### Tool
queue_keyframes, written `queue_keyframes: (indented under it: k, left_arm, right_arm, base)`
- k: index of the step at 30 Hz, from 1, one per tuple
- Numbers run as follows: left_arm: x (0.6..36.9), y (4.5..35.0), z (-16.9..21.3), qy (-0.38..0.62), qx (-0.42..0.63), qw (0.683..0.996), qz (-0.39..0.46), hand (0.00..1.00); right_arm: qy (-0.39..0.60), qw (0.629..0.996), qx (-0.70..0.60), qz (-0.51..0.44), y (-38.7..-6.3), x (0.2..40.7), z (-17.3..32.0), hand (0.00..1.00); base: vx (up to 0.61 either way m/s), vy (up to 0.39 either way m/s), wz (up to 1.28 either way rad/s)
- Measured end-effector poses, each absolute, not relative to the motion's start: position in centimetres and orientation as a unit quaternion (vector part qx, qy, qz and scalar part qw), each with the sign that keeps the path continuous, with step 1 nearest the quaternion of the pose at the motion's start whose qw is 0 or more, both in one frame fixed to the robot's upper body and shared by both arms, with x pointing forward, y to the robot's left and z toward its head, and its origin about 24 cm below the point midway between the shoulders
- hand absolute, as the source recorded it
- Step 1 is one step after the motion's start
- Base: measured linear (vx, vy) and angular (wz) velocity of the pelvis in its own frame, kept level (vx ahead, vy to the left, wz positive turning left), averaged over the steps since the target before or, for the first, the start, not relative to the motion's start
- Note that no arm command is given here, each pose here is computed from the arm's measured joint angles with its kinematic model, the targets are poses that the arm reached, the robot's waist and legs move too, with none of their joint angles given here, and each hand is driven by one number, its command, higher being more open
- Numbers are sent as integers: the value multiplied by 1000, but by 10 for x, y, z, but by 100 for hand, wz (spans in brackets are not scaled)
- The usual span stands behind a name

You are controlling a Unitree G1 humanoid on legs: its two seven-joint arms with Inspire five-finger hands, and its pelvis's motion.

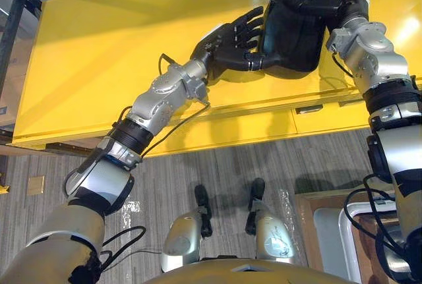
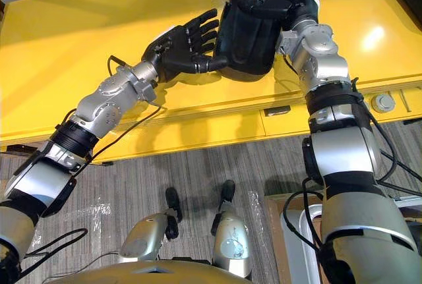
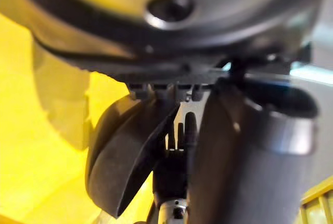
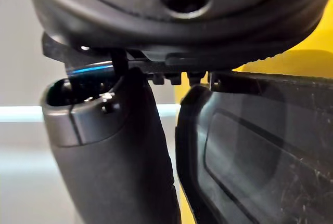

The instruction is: Walk over and take three plastic housings, then place them on the shelf

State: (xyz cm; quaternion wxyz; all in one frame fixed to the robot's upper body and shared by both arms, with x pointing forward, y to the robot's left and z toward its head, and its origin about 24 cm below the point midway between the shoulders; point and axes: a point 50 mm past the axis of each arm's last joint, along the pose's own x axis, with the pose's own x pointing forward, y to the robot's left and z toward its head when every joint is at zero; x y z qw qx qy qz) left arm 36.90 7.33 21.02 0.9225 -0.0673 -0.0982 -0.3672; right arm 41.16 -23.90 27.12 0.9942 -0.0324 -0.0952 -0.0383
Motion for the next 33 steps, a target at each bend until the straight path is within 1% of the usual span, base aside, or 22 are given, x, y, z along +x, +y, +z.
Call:
queue_keyframes:
  k: [5,6,8,9,10,11,12,14,15,16,18,20,22,23,24,25,26,27,28,29,30,33]
  left_arm:
    - [370,69,220,-132,-80,932,-328,100]
    - [370,70,222,-141,-78,939,-303,100]
    - [373,80,229,-171,-45,959,-223,100]
    - [375,96,237,-194,-36,966,-169,100]
    - [374,110,241,-207,-39,967,-140,100]
    - [372,119,242,-216,-40,968,-124,100]
    - [365,142,244,-233,-51,967,-94,100]
    - [358,162,238,-238,-54,967,-70,100]
    - [351,178,229,-234,-56,969,-50,100]
    - [348,185,223,-230,-58,971,-42,100]
    - [339,201,201,-207,-63,976,-20,100]
    - [333,207,185,-185,-61,981,-14,100]
    - [322,203,174,-170,-61,983,-25,100]
    - [312,197,169,-171,-57,983,-38,100]
    - [302,191,165,-172,-60,982,-54,100]
    - [298,188,162,-172,-66,981,-62,100]
    - [291,184,158,-170,-75,980,-71,100]
    - [281,178,149,-166,-83,979,-82,100]
    - [278,176,146,-163,-85,979,-84,100]
    - [272,174,138,-153,-95,979,-91,100]
    - [264,173,128,-139,-103,980,-94,100]
    - [246,173,103,-94,-98,986,-93,100]
  right_arm:
    - [-125,989,-48,-66,-228,414,272,100]
    - [-141,986,-44,-75,-224,414,274,100]
    - [-195,973,-59,-111,-215,411,289,100]
    - [-257,953,-62,-147,-215,403,309,100]
    - [-298,940,-43,-163,-215,396,323,100]
    - [-327,928,-34,-174,-216,390,333,100]
    - [-397,895,-18,-202,-224,371,358,100]
    - [-450,864,-4,-225,-236,353,378,100]
    - [-487,840,2,-239,-244,339,391,100]
    - [-502,830,5,-243,-247,332,397,100]
    - [-557,794,-3,-241,-254,306,412,100]
    - [-579,781,-36,-233,-252,295,409,100]
    - [-572,792,-71,-203,-250,291,391,100]
    - [-550,807,-99,-190,-250,292,372,100]
    - [-514,829,-132,-177,-250,297,347,100]
    - [-491,843,-142,-168,-251,299,332,100]
    - [-452,866,-149,-153,-252,303,308,100]
    - [-383,900,-156,-136,-252,306,264,100]
    - [-359,910,-158,-133,-253,305,248,100]
    - [-318,927,-153,-128,-253,300,220,100]
    - [-288,937,-148,-132,-252,292,198,100]
    - [-251,946,-142,-149,-253,265,164,100]
  base:
    - [8,4,4]
    - [0,0,0]
    - [12,6,2]
    - [22,13,5]
    - [21,11,6]
    - [32,8,12]
    - [35,9,18]
    - [38,14,14]
    - [35,22,4]
    - [32,31,7]
    - [8,26,4]
    - [1,6,-2]
    - [0,0,0]
    - [41,-3,-2]
    - [44,-4,-2]
    - [52,-4,-4]
    - [66,-3,-3]
    - [75,-2,-8]
    - [77,6,-14]
    - [66,17,-19]
    - [48,17,-20]
    - [41,25,-26]
